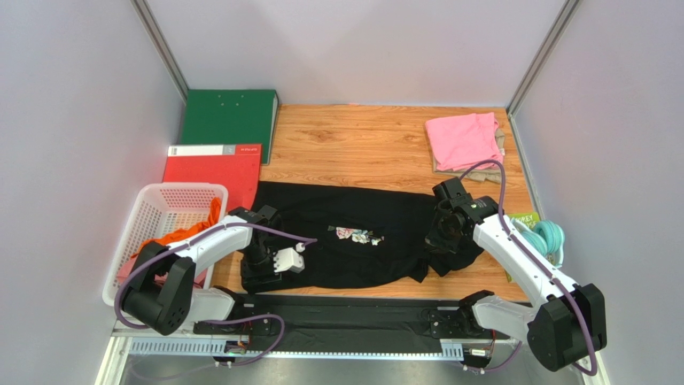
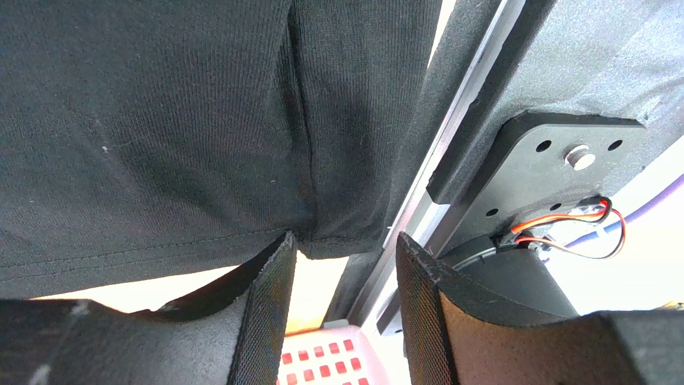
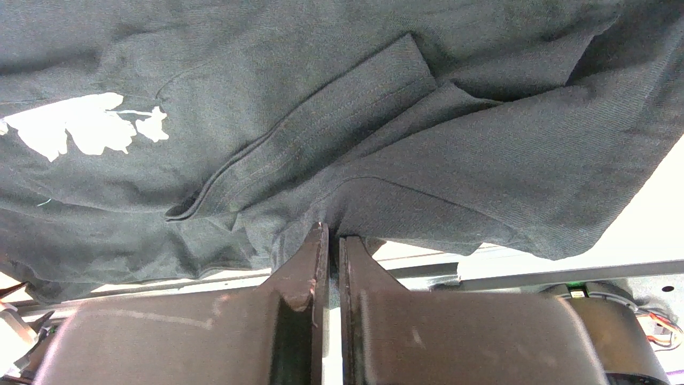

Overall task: Fold and stack the t-shirts
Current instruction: Fold the other side of the tshirt into a rectangle

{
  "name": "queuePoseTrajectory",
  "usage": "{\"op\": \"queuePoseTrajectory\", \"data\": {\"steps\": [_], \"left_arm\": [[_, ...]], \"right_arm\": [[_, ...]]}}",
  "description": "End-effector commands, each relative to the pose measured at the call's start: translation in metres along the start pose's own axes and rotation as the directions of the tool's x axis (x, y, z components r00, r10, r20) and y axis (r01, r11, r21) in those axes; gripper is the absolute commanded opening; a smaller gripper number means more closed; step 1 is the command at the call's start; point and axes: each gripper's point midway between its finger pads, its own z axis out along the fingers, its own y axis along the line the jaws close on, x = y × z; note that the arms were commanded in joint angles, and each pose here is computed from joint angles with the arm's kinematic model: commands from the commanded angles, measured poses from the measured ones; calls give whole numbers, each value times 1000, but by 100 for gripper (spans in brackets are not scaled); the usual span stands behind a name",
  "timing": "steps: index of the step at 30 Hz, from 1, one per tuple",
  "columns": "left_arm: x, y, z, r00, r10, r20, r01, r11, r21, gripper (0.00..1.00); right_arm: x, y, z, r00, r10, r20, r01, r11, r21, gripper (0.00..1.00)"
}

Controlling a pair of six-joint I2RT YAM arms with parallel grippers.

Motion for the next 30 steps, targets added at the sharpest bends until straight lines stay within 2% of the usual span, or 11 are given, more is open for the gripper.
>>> {"op": "queuePoseTrajectory", "data": {"steps": [1, 3, 6, 7, 9, 10, 13, 15, 23, 25, 30], "left_arm": [[-13, -2, -1, 998, 3, 55, -4, 1000, 20, 56], [-13, -1, -1, 998, 2, 58, -3, 1000, 19, 56], [-14, -1, 1, 999, -6, 51, 5, 1000, 28, 44], [-13, 0, 3, 999, -13, 43, 12, 999, 31, 38], [-12, 2, 5, 999, -23, 28, 22, 999, 32, 31], [-12, 2, 5, 999, -30, 29, 29, 999, 29, 23], [-16, 6, 2, 999, -35, 39, 34, 999, 18, 6], [-18, 9, -4, 998, -36, 44, 37, 999, -5, 0], [-29, 20, -36, 994, -26, 109, 38, 993, -114, 0], [-34, 22, -53, 988, -21, 155, 46, 986, -158, 0], [-30, 10, -83, 983, -27, 180, 59, 983, -176, 0]], "right_arm": [[-9, 7, -3, 999, 7, 41, -6, 1000, -30, 0], [-10, 7, -2, 999, 7, 39, -6, 1000, -30, 0], [-11, 7, -3, 999, 7, 41, -6, 1000, -30, 0], [-11, 7, -3, 999, 7, 41, -6, 1000, -30, 0], [-11, 8, -4, 999, 9, 44, -7, 999, -31, 0], [-12, 8, -4, 999, 12, 45, -10, 999, -32, 0], [-11, 8, -4, 999, 10, 46, -9, 999, -34, 0], [-12, 9, -5, 999, 12, 49, -10, 999, -37, 0], [-16, 12, -10, 998, 6, 62, -3, 999, -50, 0], [-16, 12, -11, 998, 5, 64, -1, 999, -51, 0], [-16, 12, -15, 998, 2, 69, 2, 998, -56, 0]]}}
